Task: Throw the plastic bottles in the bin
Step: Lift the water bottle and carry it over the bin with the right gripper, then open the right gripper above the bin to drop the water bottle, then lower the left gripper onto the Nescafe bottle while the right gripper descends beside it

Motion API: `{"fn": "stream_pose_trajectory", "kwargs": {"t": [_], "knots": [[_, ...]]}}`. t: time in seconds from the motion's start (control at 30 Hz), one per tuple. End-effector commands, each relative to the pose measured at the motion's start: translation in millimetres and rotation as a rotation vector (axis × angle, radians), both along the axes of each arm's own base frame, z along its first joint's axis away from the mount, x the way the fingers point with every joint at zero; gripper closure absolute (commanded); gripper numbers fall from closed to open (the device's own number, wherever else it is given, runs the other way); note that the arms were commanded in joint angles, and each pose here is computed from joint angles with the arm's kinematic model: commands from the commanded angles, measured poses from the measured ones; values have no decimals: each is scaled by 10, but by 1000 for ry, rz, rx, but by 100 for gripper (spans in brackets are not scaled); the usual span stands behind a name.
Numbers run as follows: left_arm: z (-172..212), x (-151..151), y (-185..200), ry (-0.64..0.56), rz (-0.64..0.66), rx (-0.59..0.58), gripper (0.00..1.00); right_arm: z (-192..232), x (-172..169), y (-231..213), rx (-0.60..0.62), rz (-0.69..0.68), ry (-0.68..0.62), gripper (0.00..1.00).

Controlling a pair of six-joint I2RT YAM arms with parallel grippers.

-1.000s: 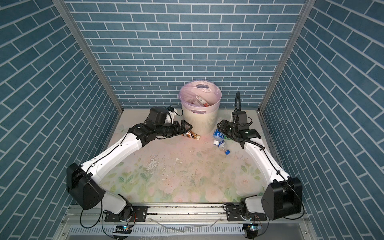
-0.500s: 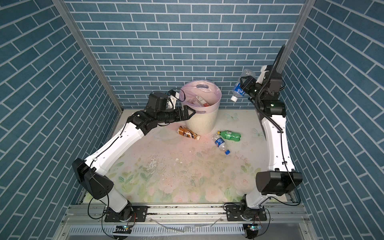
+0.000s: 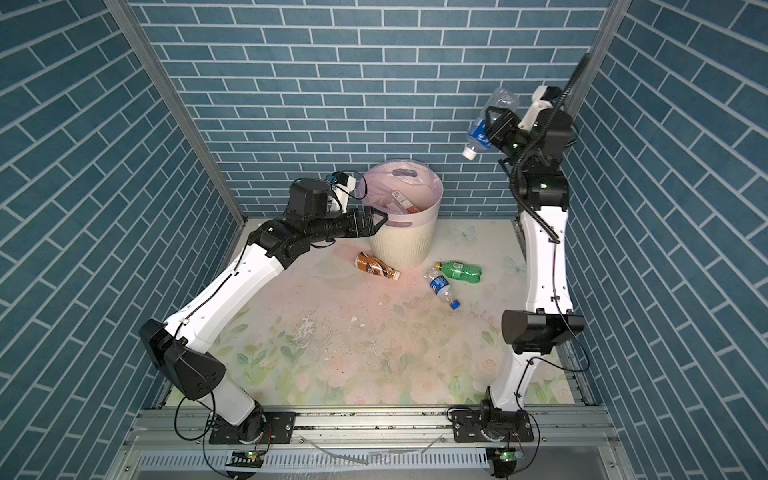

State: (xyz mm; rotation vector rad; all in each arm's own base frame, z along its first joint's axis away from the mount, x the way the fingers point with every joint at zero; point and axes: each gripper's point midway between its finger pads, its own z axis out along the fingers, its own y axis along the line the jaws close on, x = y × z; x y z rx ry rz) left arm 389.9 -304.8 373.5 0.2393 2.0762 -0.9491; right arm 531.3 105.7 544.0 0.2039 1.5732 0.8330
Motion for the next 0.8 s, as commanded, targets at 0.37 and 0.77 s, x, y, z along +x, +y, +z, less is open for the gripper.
{"fn": "stream_pose_trajectory", "kwargs": {"t": [0.37, 0.77], "knots": [[-244, -9, 238, 45, 40, -22, 1, -488, -48, 786, -69, 171, 132, 1], [-557, -82, 285, 129, 67, -29, 1, -612, -285, 534, -127, 134, 168, 1]]}}
